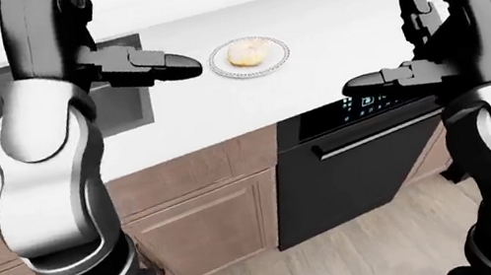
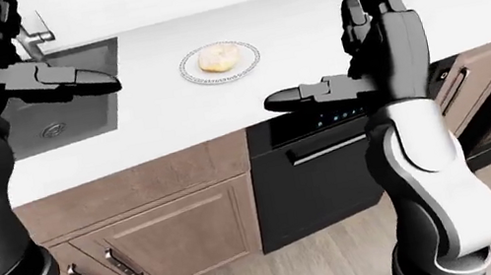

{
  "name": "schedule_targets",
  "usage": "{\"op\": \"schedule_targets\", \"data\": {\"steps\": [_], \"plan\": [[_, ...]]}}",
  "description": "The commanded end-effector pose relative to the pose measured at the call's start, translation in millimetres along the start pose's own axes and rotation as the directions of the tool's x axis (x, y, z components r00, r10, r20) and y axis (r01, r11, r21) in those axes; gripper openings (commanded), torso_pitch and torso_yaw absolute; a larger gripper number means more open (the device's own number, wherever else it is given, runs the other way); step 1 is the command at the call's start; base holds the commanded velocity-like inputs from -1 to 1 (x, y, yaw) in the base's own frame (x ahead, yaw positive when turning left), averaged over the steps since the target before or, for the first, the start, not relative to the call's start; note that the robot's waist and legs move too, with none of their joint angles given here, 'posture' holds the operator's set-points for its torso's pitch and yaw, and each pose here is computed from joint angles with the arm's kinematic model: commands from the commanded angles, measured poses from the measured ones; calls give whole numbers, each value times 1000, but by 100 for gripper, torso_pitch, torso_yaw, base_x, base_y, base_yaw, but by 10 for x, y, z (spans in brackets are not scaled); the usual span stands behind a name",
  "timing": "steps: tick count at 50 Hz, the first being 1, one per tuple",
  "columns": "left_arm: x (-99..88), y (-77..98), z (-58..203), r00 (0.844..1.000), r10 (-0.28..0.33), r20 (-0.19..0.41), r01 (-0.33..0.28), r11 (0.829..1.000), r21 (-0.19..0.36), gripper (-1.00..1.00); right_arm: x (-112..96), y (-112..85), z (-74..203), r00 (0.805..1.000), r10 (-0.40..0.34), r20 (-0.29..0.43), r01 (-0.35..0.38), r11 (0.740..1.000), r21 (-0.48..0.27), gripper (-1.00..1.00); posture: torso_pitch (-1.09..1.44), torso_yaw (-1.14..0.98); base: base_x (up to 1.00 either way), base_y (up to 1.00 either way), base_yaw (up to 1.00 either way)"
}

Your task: Place the pastries on the plates.

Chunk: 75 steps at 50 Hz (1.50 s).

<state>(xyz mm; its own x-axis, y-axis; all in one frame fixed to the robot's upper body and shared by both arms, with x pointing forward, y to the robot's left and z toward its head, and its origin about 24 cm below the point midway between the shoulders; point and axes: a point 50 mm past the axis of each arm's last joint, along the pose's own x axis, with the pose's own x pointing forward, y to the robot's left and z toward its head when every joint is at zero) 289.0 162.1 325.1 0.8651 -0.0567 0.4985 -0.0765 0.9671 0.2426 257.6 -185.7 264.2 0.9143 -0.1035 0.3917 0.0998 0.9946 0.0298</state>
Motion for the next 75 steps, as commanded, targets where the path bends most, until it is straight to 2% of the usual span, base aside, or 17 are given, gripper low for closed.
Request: {"op": "schedule_targets", "data": {"steps": [1, 4, 5, 6, 7, 8, 9, 11, 13, 15, 18, 22, 26, 27, 29, 64, 75], "plan": [[-53, 65, 145, 996, 44, 83, -45, 999, 9, 100, -10, 16, 158, 994, 11, 106, -11, 1000, 4, 100, 0, 0, 0, 0, 51], [-148, 31, 33, 996, 55, 72, -57, 998, 30, 100, -12, 31, 134, 995, 15, 103, -16, 1000, 8, 100, 0, 0, 0, 0, 53], [-158, 45, -1, 995, 81, 63, -81, 997, -7, 100, -13, 31, 132, 994, 17, 104, -19, 1000, 10, 100, 0, 0, 0, 0, 53], [-162, 39, 24, 994, 58, 91, -55, 998, -33, 100, -14, 29, 134, 994, 18, 105, -19, 1000, 9, 100, 0, 0, 0, 0, 54], [-167, 42, 25, 994, 62, 86, -60, 998, -21, 100, -15, 26, 138, 994, 17, 107, -18, 1000, 8, 100, 0, 0, 0, 0, 53], [-174, 29, 33, 994, 47, 94, -44, 998, -37, 100, -28, 25, 125, 994, 17, 105, -18, 1000, 10, 100, 0, 0, 2, 0, 61], [-181, 28, 20, 994, 54, 91, -52, 998, -23, 100, -36, 27, 112, 995, 18, 103, -19, 1000, 12, 100, 0, 0, 2, 0, 61], [-193, 16, 26, 994, 50, 95, -47, 998, -37, 100, -41, 34, 111, 995, 22, 102, -23, 1000, 9, 100, 0, 0, 2, 0, 61], [-213, 20, -3, 996, 47, 78, -46, 999, -16, 100, -43, 26, 134, 994, 22, 104, -23, 1000, 7, 100, 0, 0, 2, 0, 62], [-215, 17, -1, 996, 47, 77, -45, 999, -25, 100, -42, 18, 121, 995, 18, 103, -19, 1000, 4, 100, 0, 0, 2, 0, 62], [-196, 26, -17, 996, 51, 67, -50, 999, -8, 100, -50, 37, 125, 994, 22, 104, -23, 1000, 13, 100, 0, 0, 2, 0, 62], [-190, 61, 35, 995, 60, 77, -61, 998, 0, 100, -30, 30, 149, 994, 20, 108, -21, 1000, 12, 100, 0, 0, 3, 0, 62], [-170, 55, 41, 995, 62, 79, -63, 998, 4, 100, -6, 36, 127, 996, 14, 90, -12, 999, -30, 100, 0, 0, 2, 5, 46], [-213, 109, 63, 994, 71, 86, -73, 997, 25, 100, -31, 50, 202, 993, 26, 111, -30, 999, 27, 100, 0, 0, 9, 87, 0], [-224, 109, 52, 994, 65, 82, -68, 997, 40, 100, -30, 47, 198, 994, 21, 108, -24, 999, 32, 100, 0, 0, 10, 86, 0], [-256, 177, 108, 993, 86, 85, -92, 993, 72, 100, -37, 88, 227, 990, 52, 131, -55, 998, 16, 100, 0, 0, 21, 82, 0], [-257, 195, 129, 992, 91, 88, -97, 992, 75, 100, -34, 104, 242, 990, 51, 130, -56, 998, 33, 100, 0, 0, 21, 18, 0]]}}
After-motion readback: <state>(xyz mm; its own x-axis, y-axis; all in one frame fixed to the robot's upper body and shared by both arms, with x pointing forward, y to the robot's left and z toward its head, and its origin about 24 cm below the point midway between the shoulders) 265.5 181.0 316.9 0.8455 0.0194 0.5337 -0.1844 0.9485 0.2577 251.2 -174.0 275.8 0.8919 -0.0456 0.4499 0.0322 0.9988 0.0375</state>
